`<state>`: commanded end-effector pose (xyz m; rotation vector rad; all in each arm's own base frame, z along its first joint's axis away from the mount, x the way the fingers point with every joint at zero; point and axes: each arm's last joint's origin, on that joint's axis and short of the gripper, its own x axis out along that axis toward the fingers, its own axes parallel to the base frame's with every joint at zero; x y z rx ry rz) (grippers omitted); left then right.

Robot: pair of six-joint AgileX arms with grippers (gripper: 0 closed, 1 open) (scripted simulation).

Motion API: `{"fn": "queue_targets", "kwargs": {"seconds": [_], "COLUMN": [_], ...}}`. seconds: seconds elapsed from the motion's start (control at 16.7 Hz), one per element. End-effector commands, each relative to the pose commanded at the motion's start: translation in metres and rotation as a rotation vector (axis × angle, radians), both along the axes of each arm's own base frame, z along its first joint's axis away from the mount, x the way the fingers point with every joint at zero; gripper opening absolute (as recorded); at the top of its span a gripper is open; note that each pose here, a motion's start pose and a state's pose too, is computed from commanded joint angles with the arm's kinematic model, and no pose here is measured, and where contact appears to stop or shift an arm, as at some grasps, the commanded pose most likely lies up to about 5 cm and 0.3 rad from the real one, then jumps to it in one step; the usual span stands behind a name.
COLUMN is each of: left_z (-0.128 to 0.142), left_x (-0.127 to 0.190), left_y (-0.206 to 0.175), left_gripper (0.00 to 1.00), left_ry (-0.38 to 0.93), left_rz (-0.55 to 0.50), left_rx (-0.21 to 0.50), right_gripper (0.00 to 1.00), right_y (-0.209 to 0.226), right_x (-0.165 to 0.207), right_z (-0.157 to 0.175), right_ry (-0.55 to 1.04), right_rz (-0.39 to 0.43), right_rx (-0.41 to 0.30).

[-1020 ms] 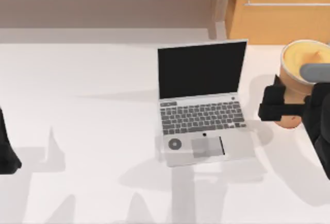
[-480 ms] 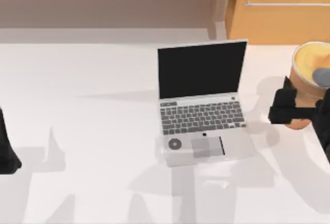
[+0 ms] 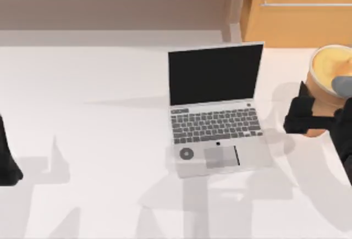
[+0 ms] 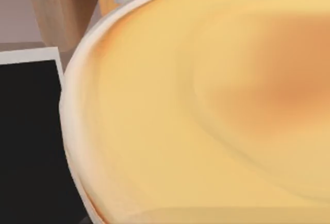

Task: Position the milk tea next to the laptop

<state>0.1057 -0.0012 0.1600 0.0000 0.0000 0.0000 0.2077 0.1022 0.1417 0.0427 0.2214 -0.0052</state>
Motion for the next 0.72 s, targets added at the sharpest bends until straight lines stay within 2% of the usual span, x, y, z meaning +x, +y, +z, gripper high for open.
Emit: {"fn": "queue_targets", "kwargs": {"seconds": [0.72], "left_z": [0.0], "left_x": [0.0], "left_y": [0.0], "left_gripper": [1.0], "left_ry": [0.0], "left_rz": [0.0], "left_rx": [0.0], "right_gripper": [0.0], "right_y": [0.011], "right_x": [0.008], "right_z": [-0.023], "right_ry": [0.073], "right_rz": [-0.005], "right_rx": [-0.046]}}
